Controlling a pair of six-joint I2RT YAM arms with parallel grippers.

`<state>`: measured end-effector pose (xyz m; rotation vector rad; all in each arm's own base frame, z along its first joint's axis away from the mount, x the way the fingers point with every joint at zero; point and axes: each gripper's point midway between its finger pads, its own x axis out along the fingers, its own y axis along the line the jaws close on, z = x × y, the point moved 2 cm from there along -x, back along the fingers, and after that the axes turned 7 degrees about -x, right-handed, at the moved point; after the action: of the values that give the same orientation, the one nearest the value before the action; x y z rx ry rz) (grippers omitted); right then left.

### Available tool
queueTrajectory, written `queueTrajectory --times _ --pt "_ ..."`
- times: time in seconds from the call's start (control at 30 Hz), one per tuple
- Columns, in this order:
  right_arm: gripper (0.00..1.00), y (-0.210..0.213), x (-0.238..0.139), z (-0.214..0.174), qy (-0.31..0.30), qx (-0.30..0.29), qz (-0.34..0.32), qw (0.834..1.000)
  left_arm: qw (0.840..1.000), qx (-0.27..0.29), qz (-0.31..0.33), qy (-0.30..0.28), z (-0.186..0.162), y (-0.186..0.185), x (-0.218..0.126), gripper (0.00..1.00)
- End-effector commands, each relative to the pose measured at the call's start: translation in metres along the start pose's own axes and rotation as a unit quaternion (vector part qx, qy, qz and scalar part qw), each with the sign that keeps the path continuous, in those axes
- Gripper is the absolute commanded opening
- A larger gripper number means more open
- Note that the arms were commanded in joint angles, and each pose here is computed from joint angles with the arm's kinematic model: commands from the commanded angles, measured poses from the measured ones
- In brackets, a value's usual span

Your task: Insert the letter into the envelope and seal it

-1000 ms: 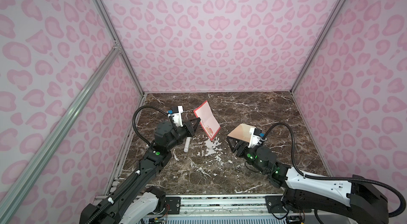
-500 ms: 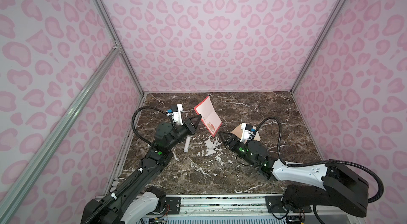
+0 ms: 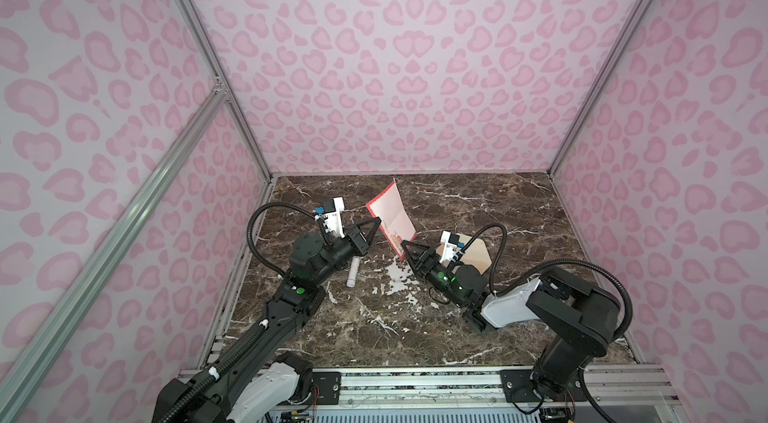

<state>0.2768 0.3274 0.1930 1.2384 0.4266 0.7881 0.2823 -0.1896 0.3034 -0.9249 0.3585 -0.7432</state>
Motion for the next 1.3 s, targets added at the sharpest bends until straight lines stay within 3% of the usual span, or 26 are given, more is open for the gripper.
queueTrajectory --times 0.0,0.77,1.13,1.27 --pt "0.81 0.036 0.0 0.002 -0.006 0.003 0.08 0.997 1.0 0.007 -0.005 -0.004 0.0 -0.002 -0.004 0.04" --pt "0.44 0.045 -0.003 0.01 -0.019 -0.01 0.09 0.996 1.0 0.002 0.006 -0.006 -0.005 0.006 -0.009 0.04" --pt "0.13 0.037 -0.01 0.017 -0.032 -0.002 0.075 0.997 0.999 0.019 0.028 -0.009 -0.004 0.008 -0.017 0.04" --pt "0.05 0.04 -0.01 0.018 -0.032 -0.002 0.079 0.996 0.999 0.019 0.03 -0.003 -0.007 0.011 -0.017 0.04"
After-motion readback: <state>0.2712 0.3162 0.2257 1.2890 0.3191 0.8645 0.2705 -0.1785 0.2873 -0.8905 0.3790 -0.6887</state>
